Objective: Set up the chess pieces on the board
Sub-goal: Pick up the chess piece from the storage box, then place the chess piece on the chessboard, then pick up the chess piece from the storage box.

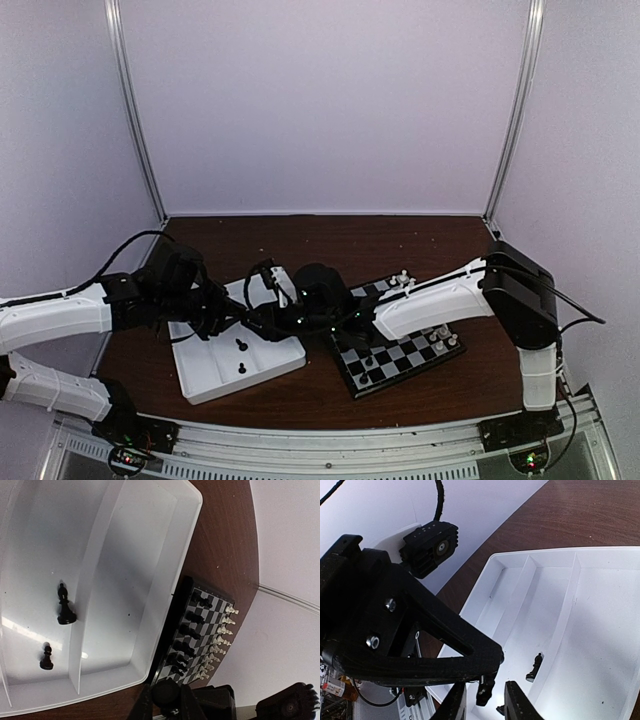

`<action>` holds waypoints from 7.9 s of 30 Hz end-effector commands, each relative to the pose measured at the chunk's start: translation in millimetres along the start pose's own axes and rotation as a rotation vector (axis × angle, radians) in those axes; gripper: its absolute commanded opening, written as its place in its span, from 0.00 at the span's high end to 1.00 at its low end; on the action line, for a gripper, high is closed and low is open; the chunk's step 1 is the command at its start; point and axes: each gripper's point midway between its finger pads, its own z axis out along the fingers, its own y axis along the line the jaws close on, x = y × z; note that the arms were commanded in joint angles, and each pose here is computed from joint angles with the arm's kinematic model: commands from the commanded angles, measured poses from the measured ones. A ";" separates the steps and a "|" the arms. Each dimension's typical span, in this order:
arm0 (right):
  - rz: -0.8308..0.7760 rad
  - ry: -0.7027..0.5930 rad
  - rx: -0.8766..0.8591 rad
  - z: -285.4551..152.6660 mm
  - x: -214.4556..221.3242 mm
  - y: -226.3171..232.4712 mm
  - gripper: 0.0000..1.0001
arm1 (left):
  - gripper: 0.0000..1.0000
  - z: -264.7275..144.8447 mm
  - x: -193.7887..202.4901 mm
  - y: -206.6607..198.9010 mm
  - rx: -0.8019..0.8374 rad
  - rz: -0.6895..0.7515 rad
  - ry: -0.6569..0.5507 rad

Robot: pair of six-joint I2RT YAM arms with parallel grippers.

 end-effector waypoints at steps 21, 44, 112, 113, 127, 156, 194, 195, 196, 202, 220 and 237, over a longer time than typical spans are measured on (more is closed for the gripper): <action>-0.114 0.065 0.200 -61.0 -11.3 -7.4 0.98 | 0.38 -17.6 -25.1 -11.0 0.055 0.242 -0.112; -0.378 0.967 0.680 -221.4 54.2 -55.4 1.00 | 0.22 -32.2 -3.3 -22.4 0.070 1.253 -0.016; -0.472 1.106 0.714 -179.2 74.4 -91.9 0.73 | 0.16 -53.6 -27.5 5.1 -0.033 1.268 -0.140; -0.476 1.091 0.715 -180.0 69.7 -89.8 0.72 | 0.15 -53.8 -27.2 5.1 -0.033 1.270 -0.138; -0.499 0.582 0.647 -180.3 -23.2 -32.7 0.74 | 0.14 -39.4 -10.4 8.9 -0.042 1.347 0.006; -0.408 0.206 0.532 -221.9 -45.1 -11.3 0.74 | 0.65 26.4 -31.4 65.3 -0.344 0.496 -0.122; -0.406 0.189 0.551 -231.5 -43.4 -18.7 0.74 | 0.74 56.5 -23.9 98.0 -0.555 0.420 -0.036; -0.406 0.189 0.550 -231.2 -43.2 -18.6 0.74 | 0.74 56.0 -24.6 99.8 -0.567 0.421 -0.037; -0.405 0.189 0.548 -231.0 -43.3 -18.4 0.74 | 0.74 55.0 -25.1 101.6 -0.578 0.422 -0.038; -0.405 0.185 0.546 -230.2 -44.3 -17.8 0.74 | 0.71 53.5 -25.0 115.7 -0.663 0.421 -0.022; -0.390 0.186 0.525 -224.6 -42.5 -17.6 0.74 | 0.82 34.2 -50.5 105.6 -0.796 0.658 -0.125; -0.115 0.282 0.237 -132.8 -11.2 0.1 0.71 | 0.82 12.7 -3.5 33.2 -0.101 1.149 -0.023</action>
